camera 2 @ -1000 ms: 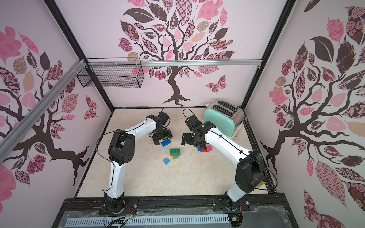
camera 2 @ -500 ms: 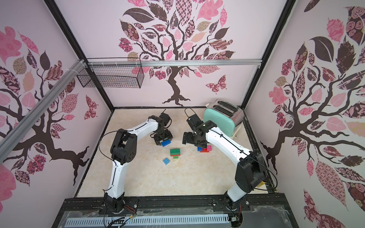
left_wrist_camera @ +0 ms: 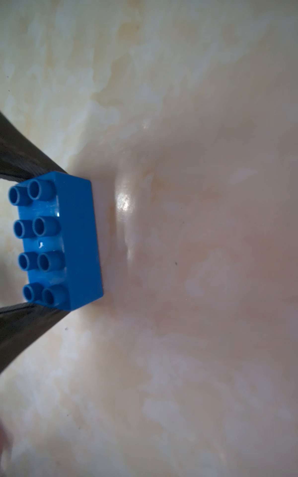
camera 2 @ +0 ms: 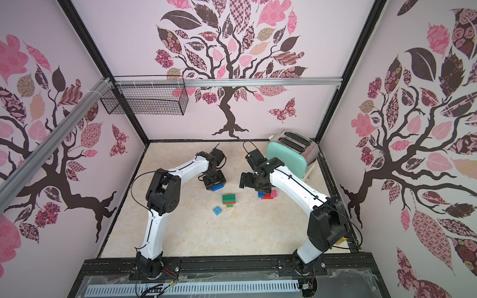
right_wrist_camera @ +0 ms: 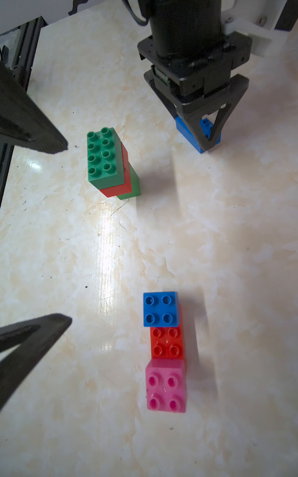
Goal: Assemble a carrot with lego
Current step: Pick up the lego brick from the center of the board, then assemble the lego brick with the lego brick.
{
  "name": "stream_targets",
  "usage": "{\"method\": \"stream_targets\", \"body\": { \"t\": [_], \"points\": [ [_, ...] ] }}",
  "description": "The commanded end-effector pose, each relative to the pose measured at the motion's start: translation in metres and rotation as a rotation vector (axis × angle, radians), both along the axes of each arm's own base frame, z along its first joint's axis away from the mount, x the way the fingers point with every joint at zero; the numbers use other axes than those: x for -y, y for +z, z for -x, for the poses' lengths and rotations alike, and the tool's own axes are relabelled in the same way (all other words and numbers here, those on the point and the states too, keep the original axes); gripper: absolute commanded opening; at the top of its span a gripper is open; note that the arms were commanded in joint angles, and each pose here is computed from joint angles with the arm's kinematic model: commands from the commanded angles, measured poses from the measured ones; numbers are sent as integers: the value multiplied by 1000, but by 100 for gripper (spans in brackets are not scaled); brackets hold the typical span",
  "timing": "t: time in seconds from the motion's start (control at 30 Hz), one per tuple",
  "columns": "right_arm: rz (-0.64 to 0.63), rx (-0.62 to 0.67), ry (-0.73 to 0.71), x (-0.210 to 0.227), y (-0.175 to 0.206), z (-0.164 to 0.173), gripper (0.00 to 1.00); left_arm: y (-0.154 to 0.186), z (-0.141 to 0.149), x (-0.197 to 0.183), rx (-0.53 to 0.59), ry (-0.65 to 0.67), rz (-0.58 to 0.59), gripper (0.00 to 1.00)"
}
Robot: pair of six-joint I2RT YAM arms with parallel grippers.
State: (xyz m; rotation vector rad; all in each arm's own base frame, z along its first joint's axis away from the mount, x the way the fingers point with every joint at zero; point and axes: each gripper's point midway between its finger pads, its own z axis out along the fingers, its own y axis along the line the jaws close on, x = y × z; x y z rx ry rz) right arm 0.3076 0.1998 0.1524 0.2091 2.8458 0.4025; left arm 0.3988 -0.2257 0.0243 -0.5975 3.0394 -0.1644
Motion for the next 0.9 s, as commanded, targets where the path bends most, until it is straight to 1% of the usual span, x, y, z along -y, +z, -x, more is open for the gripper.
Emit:
{"method": "stream_targets", "body": {
  "t": [0.0, 0.1, 0.23, 0.33, 0.47, 0.6, 0.7, 0.8, 0.87],
  "points": [
    [-1, 11, 5, 5, 5, 4, 100, 5, -1, -10, 15, -25, -59, 57],
    [3, 12, 3, 8, 5, 7, 100, 26, 1, -12, 52, -55, -75, 54],
    [-30, 8, 4, 7, 3, 14, 99, 61, 8, -16, 120, -101, -97, 53],
    [-68, 10, 9, 5, 2, 19, 99, 88, 22, -14, 150, -136, -99, 53],
    [-164, -1, 13, 3, 1, 26, 100, 114, 52, 0, 167, -183, -67, 52],
    [-269, -27, 16, 1, -5, 37, 100, 123, 89, 24, 126, -221, -15, 52],
    [-332, -35, 31, 1, -5, 45, 99, 126, 110, 42, 103, -245, 4, 51],
    [-385, -29, 47, 1, 0, 53, 99, 127, 121, 54, 105, -274, -1, 51],
    [-415, -25, 52, 2, 2, 58, 99, 124, 124, 57, 82, -272, -5, 51]
  ]
}}
